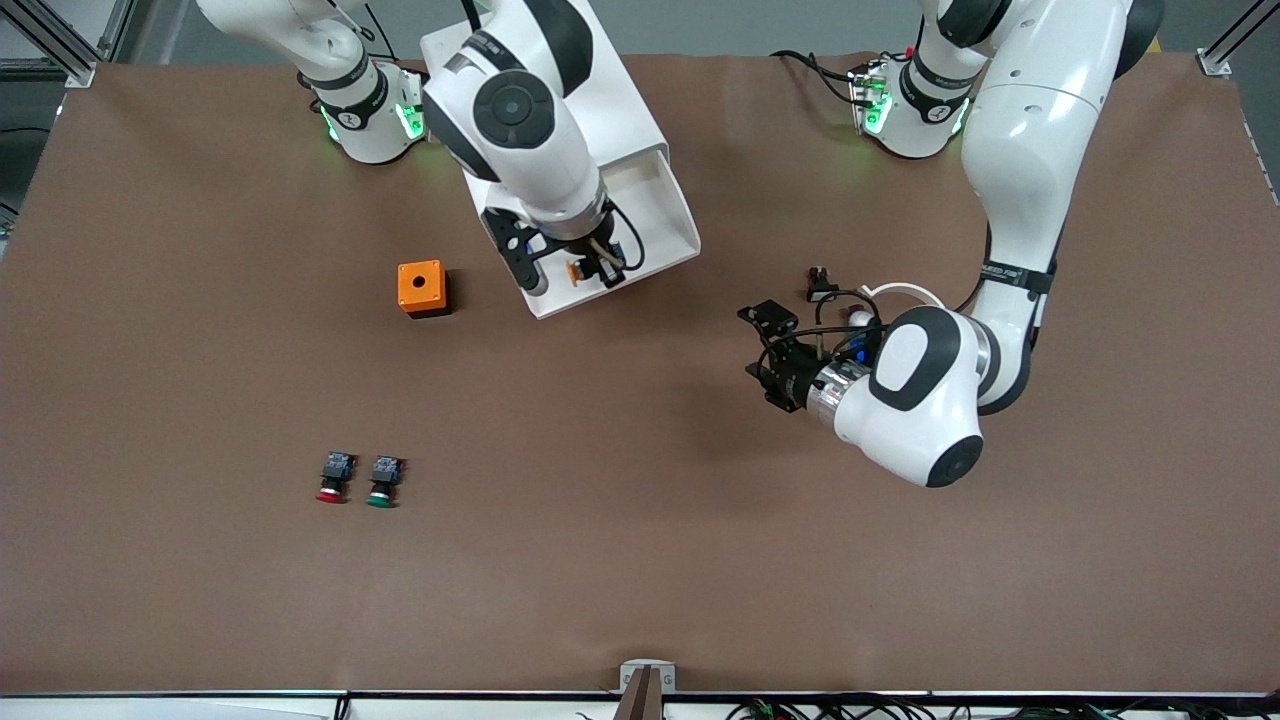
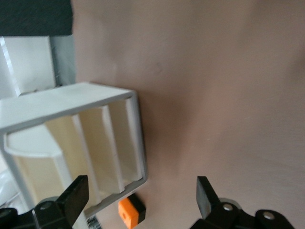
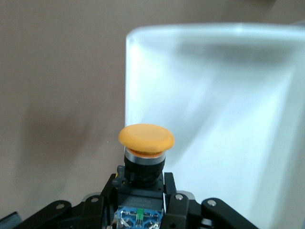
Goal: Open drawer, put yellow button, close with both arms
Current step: 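Lower the yellow button into the open drawer and open the right gripper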
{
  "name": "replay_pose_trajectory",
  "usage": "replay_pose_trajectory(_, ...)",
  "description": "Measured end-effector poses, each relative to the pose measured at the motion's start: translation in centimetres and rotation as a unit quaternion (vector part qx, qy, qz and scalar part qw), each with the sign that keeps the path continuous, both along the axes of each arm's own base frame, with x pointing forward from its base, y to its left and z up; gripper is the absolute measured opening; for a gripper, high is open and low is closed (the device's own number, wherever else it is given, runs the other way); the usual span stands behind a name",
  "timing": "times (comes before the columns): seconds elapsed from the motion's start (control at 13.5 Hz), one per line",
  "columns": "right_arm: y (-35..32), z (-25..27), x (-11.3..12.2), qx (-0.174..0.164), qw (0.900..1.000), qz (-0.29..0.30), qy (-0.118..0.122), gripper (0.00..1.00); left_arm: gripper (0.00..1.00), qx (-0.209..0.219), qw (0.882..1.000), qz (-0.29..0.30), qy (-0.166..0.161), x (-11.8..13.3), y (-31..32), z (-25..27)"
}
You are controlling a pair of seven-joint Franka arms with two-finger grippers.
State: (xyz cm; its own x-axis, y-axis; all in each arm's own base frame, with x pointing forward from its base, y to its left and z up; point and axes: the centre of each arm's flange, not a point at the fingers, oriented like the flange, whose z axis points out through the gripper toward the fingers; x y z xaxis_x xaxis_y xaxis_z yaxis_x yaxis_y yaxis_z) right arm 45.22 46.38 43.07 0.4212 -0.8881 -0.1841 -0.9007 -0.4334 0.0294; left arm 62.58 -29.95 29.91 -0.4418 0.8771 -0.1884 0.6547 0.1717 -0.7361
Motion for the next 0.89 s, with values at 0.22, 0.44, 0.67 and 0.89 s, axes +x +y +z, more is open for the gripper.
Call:
replay_pose_trajectory(0.22,0.8,-0.8,-1.0,0.000,1.000,-0.020,0.001,0.42,1.00,0.032,0.998,-0.041,-0.044,0.8,1.6,0.3)
replay_pose_trajectory(0.44,0.6,-0.9,-0.7,-0.001,1.000,-0.029,0.002,0.47,1.00,0.034,0.992,-0.094,-0.079,1.3,3.0,0.0)
replay_pose_trajectory(0.67,0.4,-0.9,-0.6,-0.001,1.000,-0.031,0.001,0.65,1.00,-0.015,0.977,-0.170,-0.127,1.4,3.0,0.8)
replay_pose_trajectory(0.89,-1.8,-0.2,1.7,-0.002,1.000,-0.016,-0.007,0.96,1.00,-0.049,0.962,-0.209,-0.172,1.7,2.5,1.8)
